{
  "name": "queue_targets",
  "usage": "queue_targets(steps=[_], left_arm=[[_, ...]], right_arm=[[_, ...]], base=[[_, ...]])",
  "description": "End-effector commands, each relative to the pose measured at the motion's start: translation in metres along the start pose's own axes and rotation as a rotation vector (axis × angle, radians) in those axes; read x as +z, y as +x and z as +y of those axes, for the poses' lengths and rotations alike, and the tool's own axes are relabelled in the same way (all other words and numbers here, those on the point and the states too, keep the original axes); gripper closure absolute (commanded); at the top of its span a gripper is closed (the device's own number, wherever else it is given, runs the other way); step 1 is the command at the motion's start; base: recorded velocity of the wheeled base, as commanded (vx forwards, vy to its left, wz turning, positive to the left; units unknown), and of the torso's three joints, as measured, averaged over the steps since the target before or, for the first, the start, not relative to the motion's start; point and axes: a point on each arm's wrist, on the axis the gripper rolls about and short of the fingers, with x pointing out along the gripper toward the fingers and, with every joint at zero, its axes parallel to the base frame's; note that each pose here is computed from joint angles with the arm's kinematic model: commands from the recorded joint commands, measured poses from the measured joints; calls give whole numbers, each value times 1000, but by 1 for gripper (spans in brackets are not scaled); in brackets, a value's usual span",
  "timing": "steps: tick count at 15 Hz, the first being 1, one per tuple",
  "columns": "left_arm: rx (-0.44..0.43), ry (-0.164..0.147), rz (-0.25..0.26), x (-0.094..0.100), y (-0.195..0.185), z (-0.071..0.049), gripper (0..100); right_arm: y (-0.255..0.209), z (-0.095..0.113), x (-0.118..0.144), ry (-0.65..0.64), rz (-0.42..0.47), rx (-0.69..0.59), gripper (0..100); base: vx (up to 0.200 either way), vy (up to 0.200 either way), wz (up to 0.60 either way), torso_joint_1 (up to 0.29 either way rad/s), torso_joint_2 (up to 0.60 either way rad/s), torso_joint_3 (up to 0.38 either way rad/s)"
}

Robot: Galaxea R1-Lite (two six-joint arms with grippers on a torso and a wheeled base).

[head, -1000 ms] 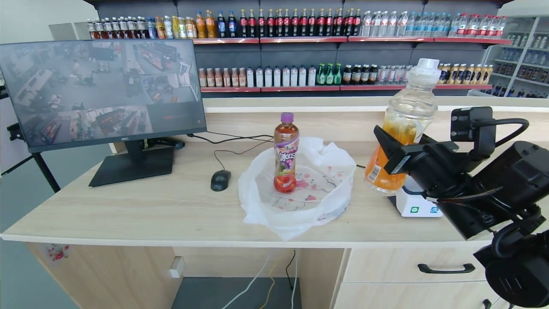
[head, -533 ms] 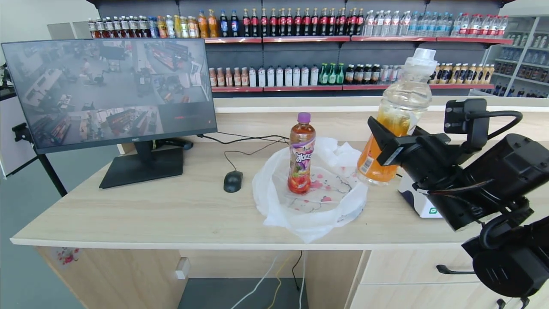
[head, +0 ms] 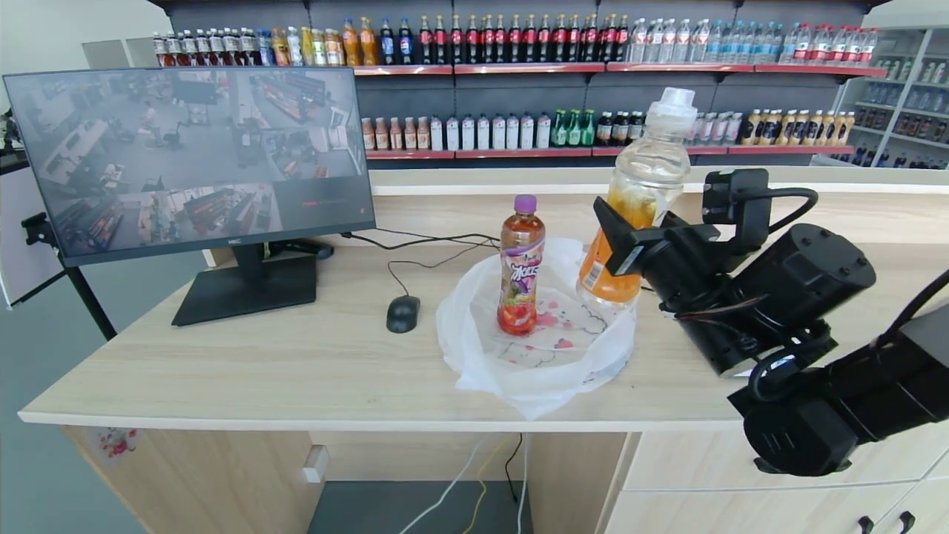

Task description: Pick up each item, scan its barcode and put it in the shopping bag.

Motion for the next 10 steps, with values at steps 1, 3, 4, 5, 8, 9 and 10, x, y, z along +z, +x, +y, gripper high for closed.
queue_targets(steps=[1, 3, 4, 5, 8, 9, 10], left_arm=[[0, 0, 0, 0, 0, 0, 0], [0, 0, 0, 0, 0, 0, 0], [0, 0, 0, 0, 0, 0, 0], [0, 0, 0, 0, 0, 0, 0], [0, 0, 0, 0, 0, 0, 0], [0, 0, 0, 0, 0, 0, 0], [0, 0, 0, 0, 0, 0, 0]], right_arm=[[12, 4, -28, -3, 36, 7, 100], [19, 7, -39, -4, 42, 10, 100], [19, 12, -41, 0, 44, 22, 100], [21, 13, -43, 1, 43, 23, 100], [27, 6, -54, 0, 50, 5, 100], [30, 2, -58, -4, 52, -7, 100], [29, -4, -60, -10, 59, -21, 100]], base=[[0, 0, 0, 0, 0, 0], [0, 0, 0, 0, 0, 0], [0, 0, 0, 0, 0, 0], [0, 0, 0, 0, 0, 0], [0, 0, 0, 0, 0, 0], [0, 0, 0, 0, 0, 0], [0, 0, 0, 0, 0, 0]])
